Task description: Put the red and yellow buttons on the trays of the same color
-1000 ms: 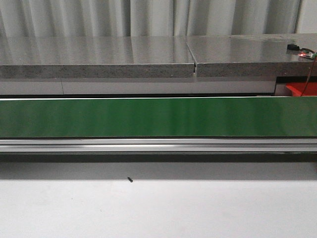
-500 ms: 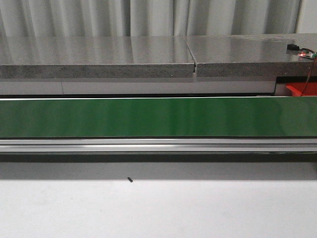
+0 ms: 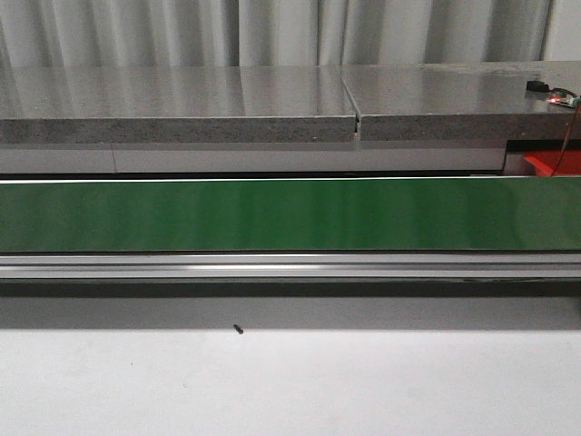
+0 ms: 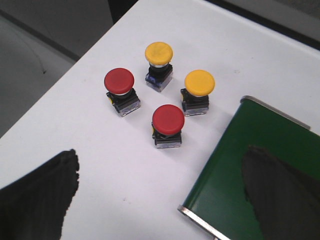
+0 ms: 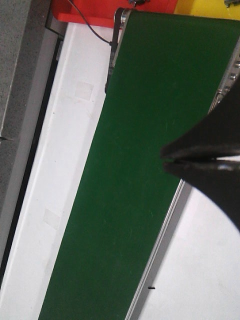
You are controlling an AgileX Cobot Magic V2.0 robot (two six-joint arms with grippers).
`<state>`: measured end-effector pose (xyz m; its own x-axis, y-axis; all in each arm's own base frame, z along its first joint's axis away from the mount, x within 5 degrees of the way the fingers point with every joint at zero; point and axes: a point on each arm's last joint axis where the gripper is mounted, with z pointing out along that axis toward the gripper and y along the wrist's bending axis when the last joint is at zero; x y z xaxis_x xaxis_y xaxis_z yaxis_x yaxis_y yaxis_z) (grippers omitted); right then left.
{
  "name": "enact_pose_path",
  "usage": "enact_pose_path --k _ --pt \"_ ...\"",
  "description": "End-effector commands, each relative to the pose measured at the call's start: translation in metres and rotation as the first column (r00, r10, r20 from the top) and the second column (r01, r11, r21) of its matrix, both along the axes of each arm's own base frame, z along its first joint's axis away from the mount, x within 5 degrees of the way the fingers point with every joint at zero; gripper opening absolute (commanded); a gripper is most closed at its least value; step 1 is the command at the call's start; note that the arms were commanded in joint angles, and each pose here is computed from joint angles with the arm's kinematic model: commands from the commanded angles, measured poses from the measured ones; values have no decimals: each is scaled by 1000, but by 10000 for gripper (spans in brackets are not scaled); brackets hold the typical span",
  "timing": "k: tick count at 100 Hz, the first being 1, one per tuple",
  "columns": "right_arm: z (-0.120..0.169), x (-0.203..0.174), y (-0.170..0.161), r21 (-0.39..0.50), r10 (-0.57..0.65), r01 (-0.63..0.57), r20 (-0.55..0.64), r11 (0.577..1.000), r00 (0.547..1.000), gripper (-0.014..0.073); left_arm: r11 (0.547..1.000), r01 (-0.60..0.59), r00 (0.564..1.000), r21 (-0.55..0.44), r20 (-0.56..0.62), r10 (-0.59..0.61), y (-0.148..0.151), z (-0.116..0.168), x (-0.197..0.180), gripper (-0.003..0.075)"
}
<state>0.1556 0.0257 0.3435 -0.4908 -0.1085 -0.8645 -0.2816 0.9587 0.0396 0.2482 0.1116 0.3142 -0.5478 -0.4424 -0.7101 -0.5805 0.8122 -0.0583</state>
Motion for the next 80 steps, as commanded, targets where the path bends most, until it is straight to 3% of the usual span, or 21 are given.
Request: enact_pose_path --k 1,32,80 --pt "15 1 -1 14 -21 20 96 1000 995 -108 1000 -8 998 17 61 7 11 9 19 619" --pt "15 1 -1 14 -21 20 96 1000 995 -108 1000 6 999 -17 -44 -7 31 -34 67 619" --pt "15 1 -1 14 -21 20 96 1000 995 -108 999 31 996 -39 -82 -34 44 -83 104 619"
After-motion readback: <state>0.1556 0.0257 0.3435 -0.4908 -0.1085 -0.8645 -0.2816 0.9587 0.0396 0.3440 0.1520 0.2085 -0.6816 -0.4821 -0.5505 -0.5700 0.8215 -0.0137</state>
